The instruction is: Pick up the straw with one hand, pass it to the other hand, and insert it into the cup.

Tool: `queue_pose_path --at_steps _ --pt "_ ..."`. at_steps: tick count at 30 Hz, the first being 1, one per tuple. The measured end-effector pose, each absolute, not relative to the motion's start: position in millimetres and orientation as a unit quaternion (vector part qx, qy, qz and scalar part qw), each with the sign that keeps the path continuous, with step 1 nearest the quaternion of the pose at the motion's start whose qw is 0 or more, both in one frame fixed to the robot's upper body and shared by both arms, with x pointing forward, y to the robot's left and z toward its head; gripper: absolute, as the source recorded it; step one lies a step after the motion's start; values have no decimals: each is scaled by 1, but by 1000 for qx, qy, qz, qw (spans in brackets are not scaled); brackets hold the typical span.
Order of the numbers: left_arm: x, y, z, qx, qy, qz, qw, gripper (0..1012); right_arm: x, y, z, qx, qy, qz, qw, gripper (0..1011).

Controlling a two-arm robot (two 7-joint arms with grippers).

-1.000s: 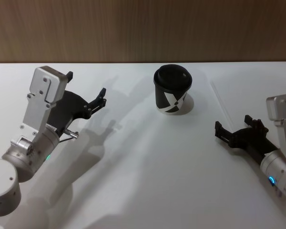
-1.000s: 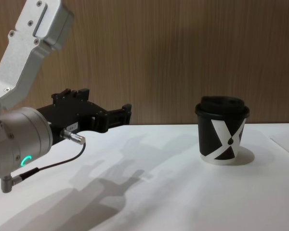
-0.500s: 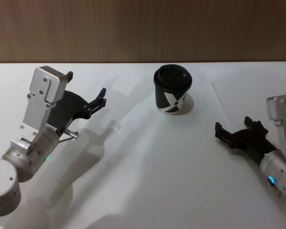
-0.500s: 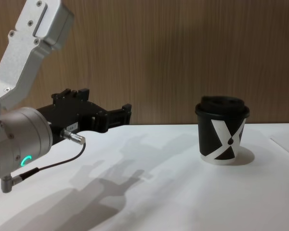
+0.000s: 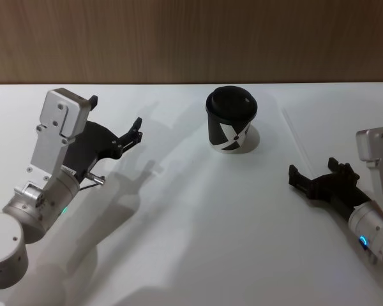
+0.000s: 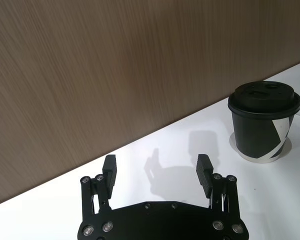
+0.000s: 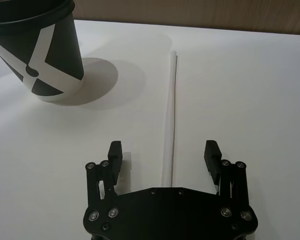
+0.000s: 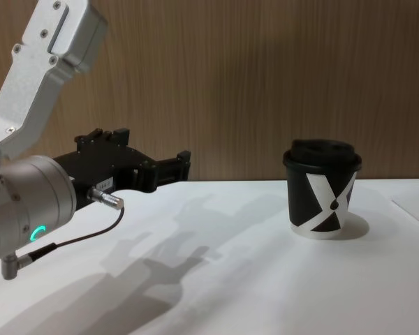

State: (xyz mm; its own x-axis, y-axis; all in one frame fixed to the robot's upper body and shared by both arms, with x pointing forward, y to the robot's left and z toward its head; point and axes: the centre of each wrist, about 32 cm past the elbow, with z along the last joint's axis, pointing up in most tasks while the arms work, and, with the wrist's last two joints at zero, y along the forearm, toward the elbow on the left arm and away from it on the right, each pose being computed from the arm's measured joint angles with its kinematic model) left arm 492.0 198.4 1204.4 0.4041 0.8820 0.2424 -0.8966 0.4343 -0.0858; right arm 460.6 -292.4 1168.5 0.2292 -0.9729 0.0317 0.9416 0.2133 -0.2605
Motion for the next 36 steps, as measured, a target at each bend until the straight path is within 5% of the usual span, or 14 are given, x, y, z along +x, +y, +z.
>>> queue_pose_path --at_steps 12,36 --pt "492 198 1204 29 -126 531 837 1003 461 -292 1170 -121 65 -617 775 944" --pt "492 198 1204 29 -126 531 837 1003 461 -293 1171 -125 62 -617 775 196"
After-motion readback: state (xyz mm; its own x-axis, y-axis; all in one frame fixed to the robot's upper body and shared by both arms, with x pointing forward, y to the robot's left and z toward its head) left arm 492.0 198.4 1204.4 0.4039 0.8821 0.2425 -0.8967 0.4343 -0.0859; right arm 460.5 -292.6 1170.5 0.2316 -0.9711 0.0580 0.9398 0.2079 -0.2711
